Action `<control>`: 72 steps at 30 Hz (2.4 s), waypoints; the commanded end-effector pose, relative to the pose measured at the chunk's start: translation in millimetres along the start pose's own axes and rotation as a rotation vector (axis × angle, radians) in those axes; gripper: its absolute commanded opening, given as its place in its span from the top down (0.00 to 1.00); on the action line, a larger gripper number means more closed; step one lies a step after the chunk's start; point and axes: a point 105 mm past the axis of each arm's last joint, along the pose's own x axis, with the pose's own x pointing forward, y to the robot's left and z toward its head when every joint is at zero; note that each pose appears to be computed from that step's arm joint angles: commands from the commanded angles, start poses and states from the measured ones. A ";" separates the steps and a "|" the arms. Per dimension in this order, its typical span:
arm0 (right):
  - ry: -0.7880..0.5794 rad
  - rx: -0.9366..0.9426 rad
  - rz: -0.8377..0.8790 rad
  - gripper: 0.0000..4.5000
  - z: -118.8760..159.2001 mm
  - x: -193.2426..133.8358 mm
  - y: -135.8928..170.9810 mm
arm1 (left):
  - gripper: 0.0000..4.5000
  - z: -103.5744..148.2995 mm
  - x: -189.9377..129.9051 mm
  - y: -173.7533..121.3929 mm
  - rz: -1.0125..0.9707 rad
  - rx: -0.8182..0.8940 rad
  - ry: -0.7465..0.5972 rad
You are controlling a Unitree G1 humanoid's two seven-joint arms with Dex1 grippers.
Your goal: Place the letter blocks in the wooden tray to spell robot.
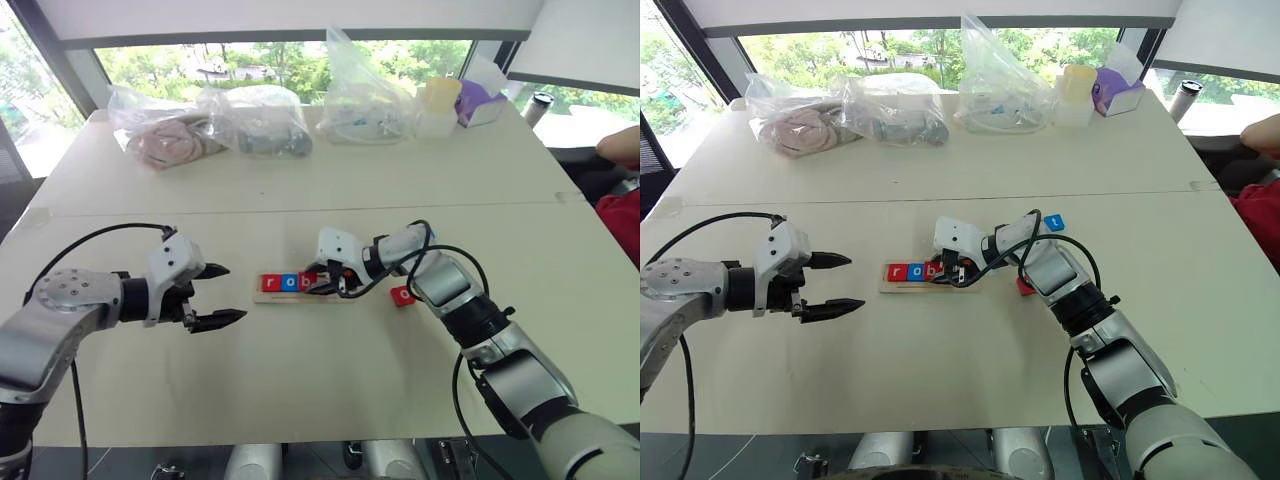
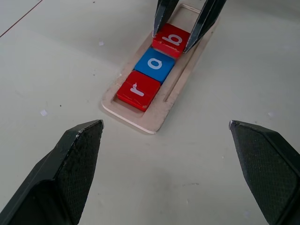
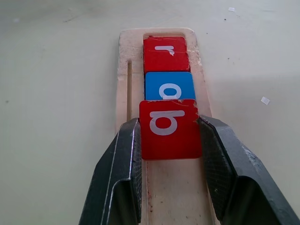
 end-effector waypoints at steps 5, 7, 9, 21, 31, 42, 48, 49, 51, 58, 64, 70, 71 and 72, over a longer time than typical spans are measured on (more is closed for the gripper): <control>-0.021 -0.041 -0.016 0.00 10.3 -0.9 -3.8 | 0.00 8.7 0.4 1.5 0.007 0.032 -0.025; -0.030 -0.036 -0.026 0.00 12.8 -0.8 -5.6 | 0.00 8.8 0.7 1.6 0.007 0.033 -0.026; -0.053 -0.024 -0.050 0.00 18.4 -4.1 -9.9 | 0.00 8.5 0.7 1.4 0.006 0.034 -0.025; -0.018 0.492 -0.624 0.00 -13.3 -106.1 -2.0 | 0.00 56.6 11.0 -27.3 -0.140 0.050 -0.195; 0.121 0.753 -0.828 0.00 -46.1 -98.5 50.8 | 0.00 49.6 33.1 -24.4 -0.229 0.079 -0.157; -0.091 0.336 -0.484 0.00 -11.4 -137.5 57.3 | 0.00 48.3 36.1 -24.3 -0.255 0.081 -0.150; 0.057 0.127 -0.197 0.00 -54.4 -161.6 39.0 | 0.00 49.2 33.2 -25.8 -0.267 0.089 -0.140; 0.073 0.096 -0.180 0.00 -60.8 -161.1 32.4 | 0.00 49.2 32.0 -27.0 -0.270 0.092 -0.137; 0.088 0.063 -0.149 0.00 -68.7 -158.4 19.3 | 0.00 48.9 30.3 -30.7 -0.280 0.103 -0.128; 0.130 -0.025 0.011 0.00 -82.8 -139.6 -7.0 | 0.00 56.8 23.1 -45.1 -0.271 0.080 -0.156; 0.149 -0.049 0.118 0.00 -90.5 -130.6 -3.9 | 0.00 54.4 18.5 -46.9 -0.223 0.048 -0.160; 0.113 -0.052 0.155 0.41 -91.4 -117.8 0.6 | 0.00 50.5 15.9 -39.6 -0.183 0.039 -0.148; 0.106 -0.052 0.145 0.53 -90.2 -116.9 -0.6 | 0.00 50.0 15.5 -38.4 -0.180 0.037 -0.147; 0.096 -0.049 0.134 0.64 -88.3 -116.2 -2.0 | 0.00 49.6 15.2 -37.3 -0.178 0.037 -0.145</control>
